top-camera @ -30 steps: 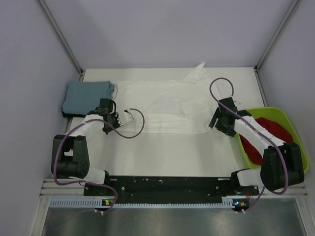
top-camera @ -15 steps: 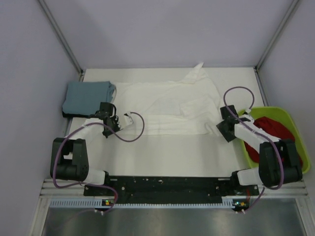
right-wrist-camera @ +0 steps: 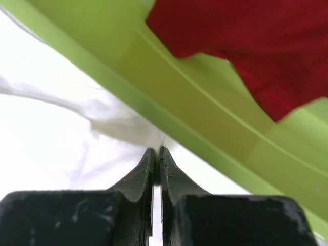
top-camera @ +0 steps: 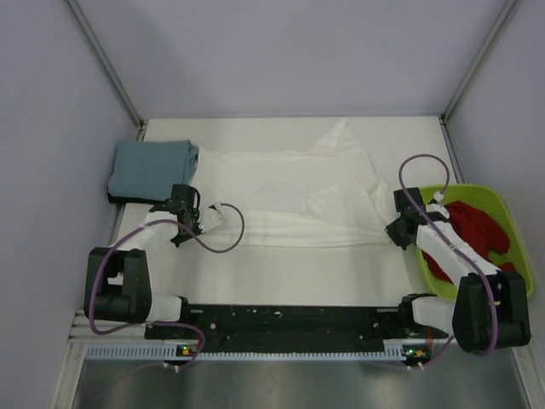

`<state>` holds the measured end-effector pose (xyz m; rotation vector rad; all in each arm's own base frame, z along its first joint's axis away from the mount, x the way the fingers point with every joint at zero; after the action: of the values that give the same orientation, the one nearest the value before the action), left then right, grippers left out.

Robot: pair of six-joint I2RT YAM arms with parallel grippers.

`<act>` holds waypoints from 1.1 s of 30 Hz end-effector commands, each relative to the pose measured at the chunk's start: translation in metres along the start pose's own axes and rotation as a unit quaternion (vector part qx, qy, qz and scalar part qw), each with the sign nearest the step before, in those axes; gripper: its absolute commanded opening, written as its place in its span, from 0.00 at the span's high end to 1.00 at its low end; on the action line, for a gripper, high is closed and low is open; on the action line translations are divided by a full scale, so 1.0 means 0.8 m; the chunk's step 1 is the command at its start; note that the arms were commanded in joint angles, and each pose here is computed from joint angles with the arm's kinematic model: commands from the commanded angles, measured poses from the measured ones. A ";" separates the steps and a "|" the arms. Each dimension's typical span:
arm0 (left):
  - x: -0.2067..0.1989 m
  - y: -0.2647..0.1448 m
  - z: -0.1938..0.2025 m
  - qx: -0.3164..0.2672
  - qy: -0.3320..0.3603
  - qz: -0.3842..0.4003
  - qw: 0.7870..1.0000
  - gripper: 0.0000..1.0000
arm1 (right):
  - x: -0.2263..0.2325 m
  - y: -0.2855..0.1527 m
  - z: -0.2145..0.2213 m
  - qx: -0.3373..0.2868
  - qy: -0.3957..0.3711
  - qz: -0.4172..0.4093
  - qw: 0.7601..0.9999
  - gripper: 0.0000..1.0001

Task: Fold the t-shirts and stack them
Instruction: Fold the flattened tshirt in 1/3 of the way

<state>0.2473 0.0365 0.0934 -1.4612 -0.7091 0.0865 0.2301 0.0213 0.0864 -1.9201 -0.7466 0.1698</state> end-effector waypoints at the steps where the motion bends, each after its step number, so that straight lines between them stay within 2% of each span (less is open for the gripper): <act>1: -0.017 -0.022 0.035 0.074 0.002 0.015 0.997 1.00 | -0.048 -0.028 0.008 0.020 -0.008 0.054 0.998 1.00; 8: -0.070 -0.044 0.050 0.075 -0.021 0.124 0.989 1.00 | -0.089 -0.050 0.043 0.086 0.011 0.091 0.992 1.00; 17: -0.102 -0.064 0.064 0.097 -0.040 0.183 0.977 0.97 | -0.112 -0.057 0.043 0.084 0.005 0.150 0.985 0.98; 19: -0.103 -0.070 0.063 0.097 -0.041 0.194 0.975 0.93 | -0.114 -0.057 0.040 0.084 0.007 0.156 0.984 0.98; 22: -0.108 -0.078 0.063 0.096 -0.040 0.215 0.971 0.69 | -0.116 -0.057 0.037 0.085 0.018 0.155 0.984 0.95; 23: -0.108 -0.081 0.062 0.093 -0.039 0.222 0.970 0.61 | -0.114 -0.059 0.035 0.085 0.019 0.150 0.985 0.91; 24: -0.102 -0.085 0.058 0.086 -0.041 0.218 0.971 0.52 | -0.109 -0.061 0.034 0.091 0.012 0.138 0.986 0.83; 25: -0.094 -0.089 0.052 0.071 -0.047 0.211 0.974 0.52 | -0.100 -0.065 0.031 0.098 0.002 0.115 0.989 0.70; 27: -0.060 -0.105 0.028 0.030 -0.067 0.178 0.981 0.50 | -0.073 -0.080 0.026 0.129 -0.041 0.036 0.990 0.56; 30: 0.002 -0.134 -0.022 -0.067 -0.107 0.132 0.983 0.44 | -0.030 -0.122 0.020 0.139 -0.097 -0.107 0.980 0.47; 33: 0.057 -0.155 -0.067 -0.145 -0.109 0.101 0.978 0.40 | -0.009 -0.166 0.007 0.083 -0.144 -0.190 0.968 0.37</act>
<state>0.2145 0.0134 0.1894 -1.6130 -0.6625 0.4022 0.1490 0.0364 0.1325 -1.6492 -0.7973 0.3681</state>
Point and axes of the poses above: each gripper's point midway between its finger pads, its own y axis out along the fingers, its own x axis along the line the jaws close on, z = x × y, the point moved 6 cm from there along -y, back along the fingers, and after that the axes turned 2 degrees about -y, right-handed, at the moved point
